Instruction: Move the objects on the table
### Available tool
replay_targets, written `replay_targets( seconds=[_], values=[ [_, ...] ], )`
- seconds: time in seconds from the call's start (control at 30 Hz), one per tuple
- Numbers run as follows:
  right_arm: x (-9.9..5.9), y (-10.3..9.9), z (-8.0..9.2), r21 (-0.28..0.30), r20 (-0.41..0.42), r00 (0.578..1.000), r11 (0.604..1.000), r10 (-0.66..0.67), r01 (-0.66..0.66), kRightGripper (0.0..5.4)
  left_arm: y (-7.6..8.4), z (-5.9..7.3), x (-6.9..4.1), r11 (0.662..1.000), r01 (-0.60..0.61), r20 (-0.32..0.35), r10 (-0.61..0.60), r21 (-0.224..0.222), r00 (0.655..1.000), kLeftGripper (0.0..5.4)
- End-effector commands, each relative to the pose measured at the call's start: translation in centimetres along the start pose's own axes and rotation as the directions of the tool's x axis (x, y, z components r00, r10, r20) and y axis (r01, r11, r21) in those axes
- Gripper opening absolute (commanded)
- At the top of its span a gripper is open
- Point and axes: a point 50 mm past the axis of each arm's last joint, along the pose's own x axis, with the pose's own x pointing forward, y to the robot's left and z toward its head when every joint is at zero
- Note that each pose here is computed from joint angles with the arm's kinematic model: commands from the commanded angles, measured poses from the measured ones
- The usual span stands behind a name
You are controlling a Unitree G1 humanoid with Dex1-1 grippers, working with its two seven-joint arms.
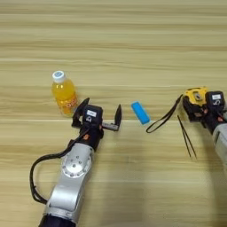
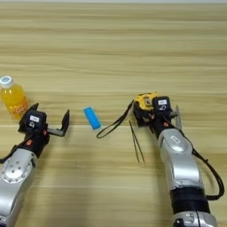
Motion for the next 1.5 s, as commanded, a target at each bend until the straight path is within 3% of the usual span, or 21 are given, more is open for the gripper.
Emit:
replay_targets(
  seconds=[0.03,0.43,0.7,1.03,1.5],
  values=[
    [-0.2,0.9,1.6,0.006,0.061,0.998,0.999,0.032,-0.032,4.28,-0.1,0.0,0.1,1.0,0.002,0.002,-0.002,0.011,1.0,5.4],
    [-2.2,5.2,4.7,-0.015,0.159,0.967,0.98,0.198,-0.199,4.28,-0.1,0.0,0.1,1.0,-0.001,0.003,0.001,0.01,1.0,5.4],
    [-3.6,8.0,5.3,-0.019,0.162,0.926,0.939,0.342,-0.343,4.28,0.0,0.1,0.2,1.0,-0.005,0.005,0.004,0.011,1.0,5.4],
    [-4.0,10.8,2.8,0.007,0.05,0.871,0.871,0.49,-0.49,4.28,0.0,0.1,0.1,1.0,-0.006,0.009,0.006,0.011,1.0,5.4],
    [-3.8,12.0,-1.2,-0.013,-0.083,0.841,0.844,0.534,-0.537,4.28,0.0,0.3,0.0,1.0,-0.016,0.011,0.016,0.007,1.0,5.4]
  ],
)
